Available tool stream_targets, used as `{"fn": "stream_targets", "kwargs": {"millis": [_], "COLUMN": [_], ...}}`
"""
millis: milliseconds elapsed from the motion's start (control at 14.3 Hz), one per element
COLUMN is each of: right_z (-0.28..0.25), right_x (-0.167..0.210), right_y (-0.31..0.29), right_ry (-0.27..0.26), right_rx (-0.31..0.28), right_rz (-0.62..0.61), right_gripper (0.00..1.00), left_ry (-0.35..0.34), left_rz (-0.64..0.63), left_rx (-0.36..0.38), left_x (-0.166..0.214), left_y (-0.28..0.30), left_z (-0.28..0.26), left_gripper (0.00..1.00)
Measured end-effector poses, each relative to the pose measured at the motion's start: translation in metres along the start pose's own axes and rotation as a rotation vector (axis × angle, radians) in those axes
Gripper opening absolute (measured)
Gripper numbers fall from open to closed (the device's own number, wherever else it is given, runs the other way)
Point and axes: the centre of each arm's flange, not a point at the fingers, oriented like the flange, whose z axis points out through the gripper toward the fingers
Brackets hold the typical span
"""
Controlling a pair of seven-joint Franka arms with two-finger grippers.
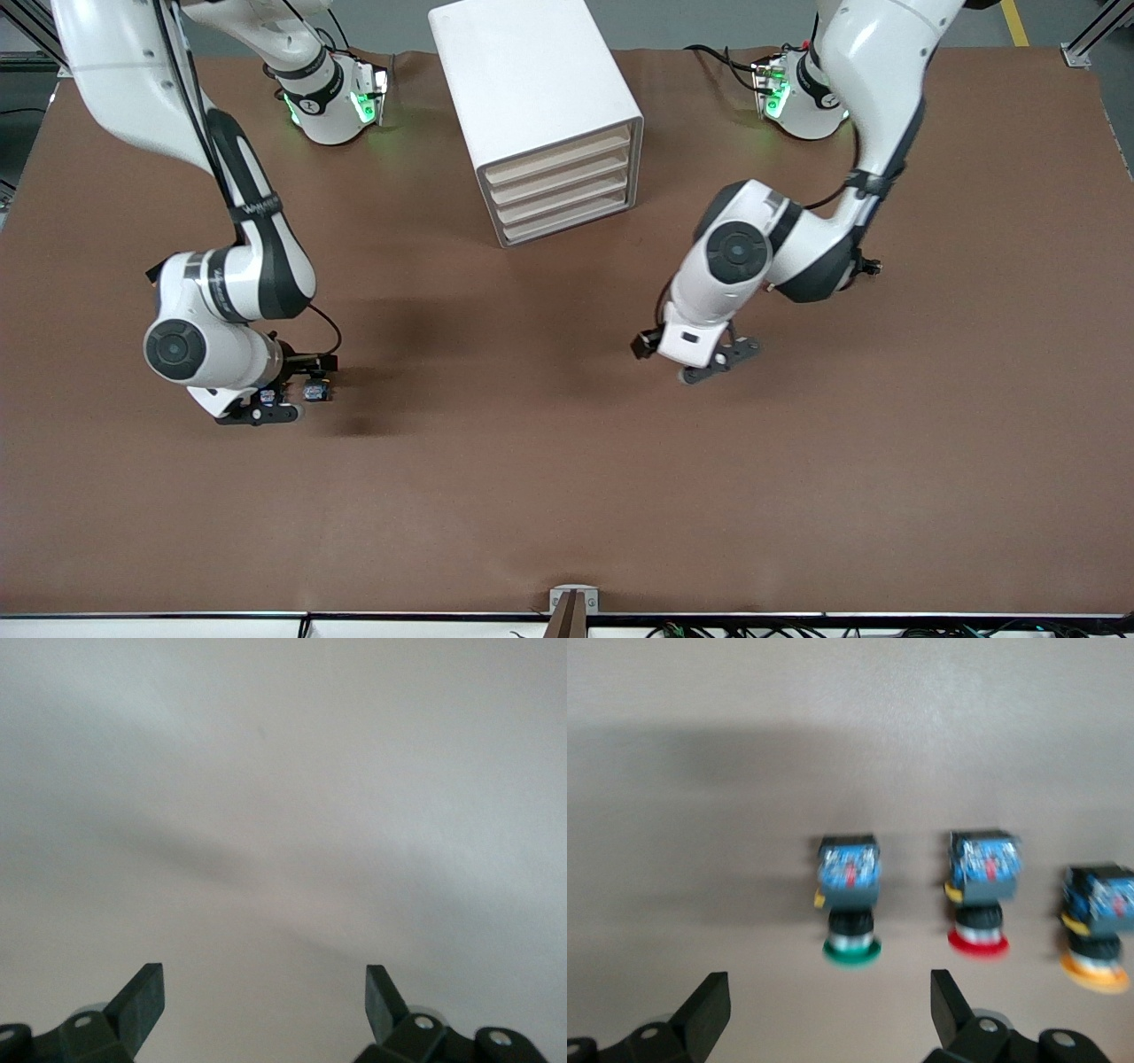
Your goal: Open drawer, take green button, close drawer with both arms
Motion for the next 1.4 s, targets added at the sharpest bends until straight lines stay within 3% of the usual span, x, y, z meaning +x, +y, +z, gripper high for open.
{"fn": "stream_targets", "kwargs": {"millis": [491, 701, 982, 1122, 1402], "right_z": [-0.13, -0.194, -0.259, -0.274, -0.292], "right_x": [-0.066, -0.104, -0.146, -0.15, -0.15], "right_y": [0.001, 0.01, 0.027, 0.043, 0.083], "right_ry": [-0.023, 0.025, 0.089, 0.103, 0.142], "right_rx": [0.006, 0.014, 0.01, 0.014, 0.017], "right_rz": [0.019, 0.022, 0.014, 0.012, -0.026], "right_gripper": [1.0, 1.0, 1.0, 1.0, 1.0], "left_ry": [0.024, 0.029, 0.064, 0.091, 0.068], "left_rz": [0.119, 0.164, 0.185, 0.218, 0.362], "left_rx": [0.056, 0.075, 0.092, 0.099, 0.088], "left_x": [0.106, 0.127, 0.13, 0.117, 0.098], "left_y": [-0.113, -0.151, -0.198, -0.212, -0.242], "left_z": [-0.112, -0.171, -0.249, -0.284, -0.324], "left_gripper": [1.0, 1.0, 1.0, 1.0, 1.0]}}
